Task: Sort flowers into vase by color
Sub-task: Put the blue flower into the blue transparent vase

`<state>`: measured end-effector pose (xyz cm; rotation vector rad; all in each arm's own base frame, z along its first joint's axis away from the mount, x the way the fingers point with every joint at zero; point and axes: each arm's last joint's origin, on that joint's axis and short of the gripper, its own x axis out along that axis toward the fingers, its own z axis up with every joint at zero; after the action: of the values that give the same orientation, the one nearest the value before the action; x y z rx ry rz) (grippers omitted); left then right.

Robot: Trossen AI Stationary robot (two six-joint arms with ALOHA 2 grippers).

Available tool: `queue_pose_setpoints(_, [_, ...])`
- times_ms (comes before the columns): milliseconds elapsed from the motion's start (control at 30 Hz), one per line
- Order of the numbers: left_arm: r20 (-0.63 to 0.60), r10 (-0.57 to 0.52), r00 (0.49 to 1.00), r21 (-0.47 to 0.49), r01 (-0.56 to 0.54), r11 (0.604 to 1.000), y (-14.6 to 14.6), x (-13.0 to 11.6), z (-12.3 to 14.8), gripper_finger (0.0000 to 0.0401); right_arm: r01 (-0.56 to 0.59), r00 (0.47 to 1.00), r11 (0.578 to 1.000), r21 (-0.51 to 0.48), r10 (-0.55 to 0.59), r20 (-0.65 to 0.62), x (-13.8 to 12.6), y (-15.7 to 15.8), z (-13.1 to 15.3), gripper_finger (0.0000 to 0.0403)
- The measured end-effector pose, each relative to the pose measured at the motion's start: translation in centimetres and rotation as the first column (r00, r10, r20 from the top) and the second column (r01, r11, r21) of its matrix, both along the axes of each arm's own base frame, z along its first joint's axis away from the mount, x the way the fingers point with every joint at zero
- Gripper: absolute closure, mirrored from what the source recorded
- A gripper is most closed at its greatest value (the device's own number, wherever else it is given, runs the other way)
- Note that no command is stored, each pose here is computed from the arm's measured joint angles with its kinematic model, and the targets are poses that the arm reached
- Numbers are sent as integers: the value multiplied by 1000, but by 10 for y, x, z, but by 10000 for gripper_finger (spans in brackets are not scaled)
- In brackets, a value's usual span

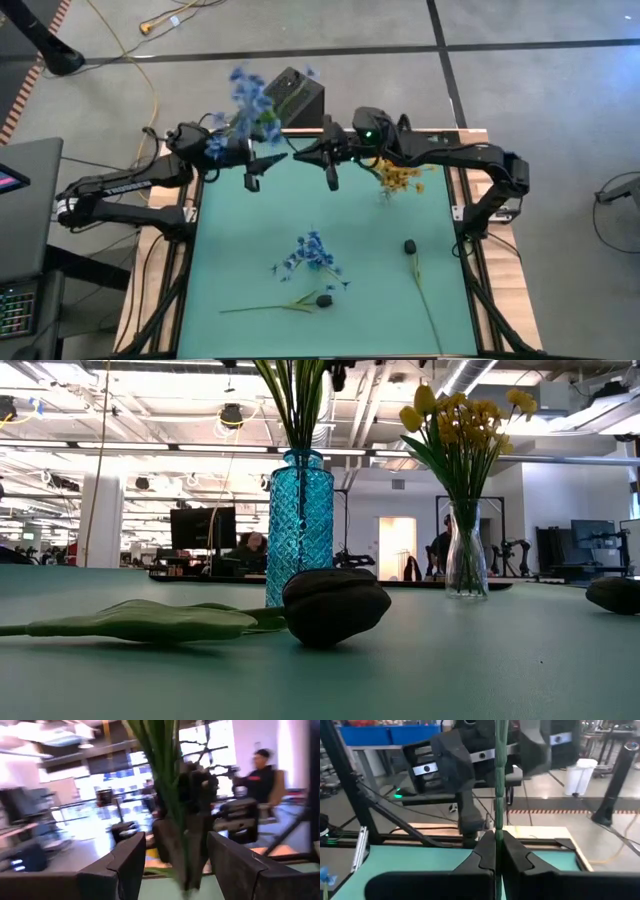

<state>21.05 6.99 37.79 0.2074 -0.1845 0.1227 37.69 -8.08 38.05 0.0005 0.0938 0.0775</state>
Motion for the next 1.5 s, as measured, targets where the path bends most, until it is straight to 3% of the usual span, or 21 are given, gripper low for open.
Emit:
queue_pose_setpoints(100, [28, -59, 998, -19, 59, 998, -2, 0, 3, 202, 8, 1000, 1000, 1, -8, -15, 7, 1, -7, 372])
queue_pose_setpoints(233, [60, -34, 998, -66, 38, 997, -1, -1, 5, 202, 18, 1000, 1000, 0, -18, -23, 14, 3, -15, 372])
queue_pose_setpoints(733, [55, -60, 997, -79, 65, 995, -4, -8, 8, 208, 17, 1000, 1000, -12, -17, -2, 12, 8, -10, 368])
queue_pose_setpoints(933, [70, -47, 996, -91, 53, 994, -5, -10, 9, 263, 16, 1000, 1000, -12, -16, -2, 13, 8, -10, 365])
queue_pose_setpoints(1200, [80, -43, 996, -112, 52, 992, -5, -10, 10, 389, 13, 1000, 1000, -4, -13, -6, 13, 10, -11, 344])
queue_pose_setpoints(1367, [85, -50, 995, -114, 60, 992, -6, -9, 11, 395, 6, 1000, 1000, 3, -6, -7, 11, 11, -8, 304])
queue_pose_setpoints(1500, [85, -48, 995, -115, 58, 992, -7, -9, 11, 398, -10, 1000, 1000, 8, 10, -16, 5, 13, -4, 236])
